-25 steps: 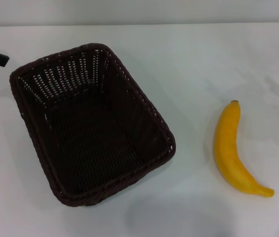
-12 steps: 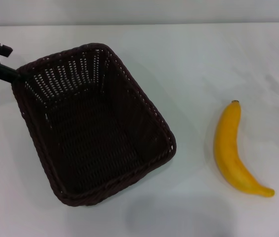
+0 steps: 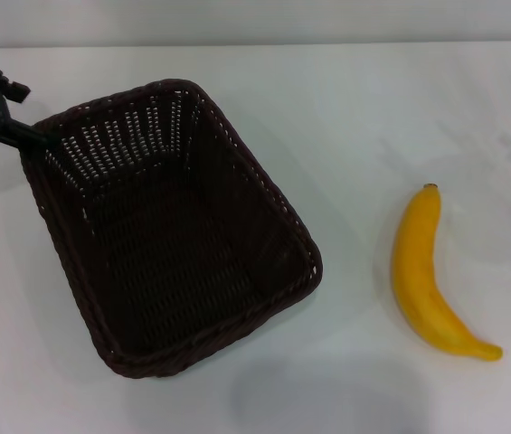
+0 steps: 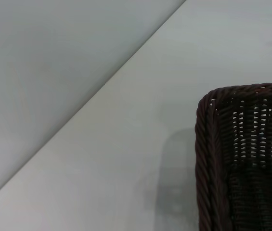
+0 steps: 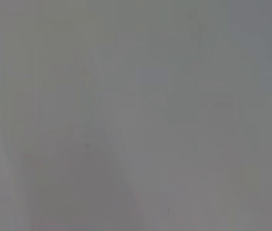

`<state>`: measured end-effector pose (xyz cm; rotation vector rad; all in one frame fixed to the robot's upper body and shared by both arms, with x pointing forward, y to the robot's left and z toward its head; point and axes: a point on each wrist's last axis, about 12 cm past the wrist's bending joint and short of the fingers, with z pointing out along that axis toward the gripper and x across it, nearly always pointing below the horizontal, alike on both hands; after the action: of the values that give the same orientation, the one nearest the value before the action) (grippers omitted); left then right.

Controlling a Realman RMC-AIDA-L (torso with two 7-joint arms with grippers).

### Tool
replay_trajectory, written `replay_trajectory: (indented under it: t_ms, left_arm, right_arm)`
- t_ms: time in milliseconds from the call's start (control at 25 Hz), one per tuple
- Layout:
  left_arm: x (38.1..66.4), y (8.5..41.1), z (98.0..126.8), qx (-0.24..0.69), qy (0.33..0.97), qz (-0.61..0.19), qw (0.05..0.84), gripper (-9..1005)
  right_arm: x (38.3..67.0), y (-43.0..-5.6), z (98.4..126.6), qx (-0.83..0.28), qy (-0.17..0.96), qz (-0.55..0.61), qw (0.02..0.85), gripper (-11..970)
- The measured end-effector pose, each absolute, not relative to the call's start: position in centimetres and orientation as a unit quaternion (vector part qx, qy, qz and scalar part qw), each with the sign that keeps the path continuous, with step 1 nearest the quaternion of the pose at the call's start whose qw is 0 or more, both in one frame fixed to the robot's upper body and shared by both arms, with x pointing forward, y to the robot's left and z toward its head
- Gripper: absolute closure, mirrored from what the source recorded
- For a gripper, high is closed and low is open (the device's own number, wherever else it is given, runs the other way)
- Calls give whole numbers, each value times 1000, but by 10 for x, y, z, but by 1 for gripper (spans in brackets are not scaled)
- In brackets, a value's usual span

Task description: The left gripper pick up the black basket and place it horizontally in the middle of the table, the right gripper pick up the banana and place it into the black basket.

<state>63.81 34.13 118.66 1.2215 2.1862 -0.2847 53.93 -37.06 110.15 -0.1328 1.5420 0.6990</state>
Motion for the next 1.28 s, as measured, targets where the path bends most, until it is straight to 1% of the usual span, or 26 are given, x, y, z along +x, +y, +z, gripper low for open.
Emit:
replay_trajectory:
  t_ms: [240,880,1040,1280]
  left_arm:
    - [639,332,1178,468,822,-116,302,193]
    - [634,323,1166,477,819,-124,294,237]
    - [630,312,1163,490,818,-132,271,468]
    - [614,299,1169,506,812,-171,234,632]
  right_arm:
    - [541,-371,1103,-57,679,308,664,118]
    - [541,-373,1104,-47,675,307,670,118]
    - [541,-374,1105,-48,675,305,671,118]
    - [541,-376,1108,-56,672,302,674,118]
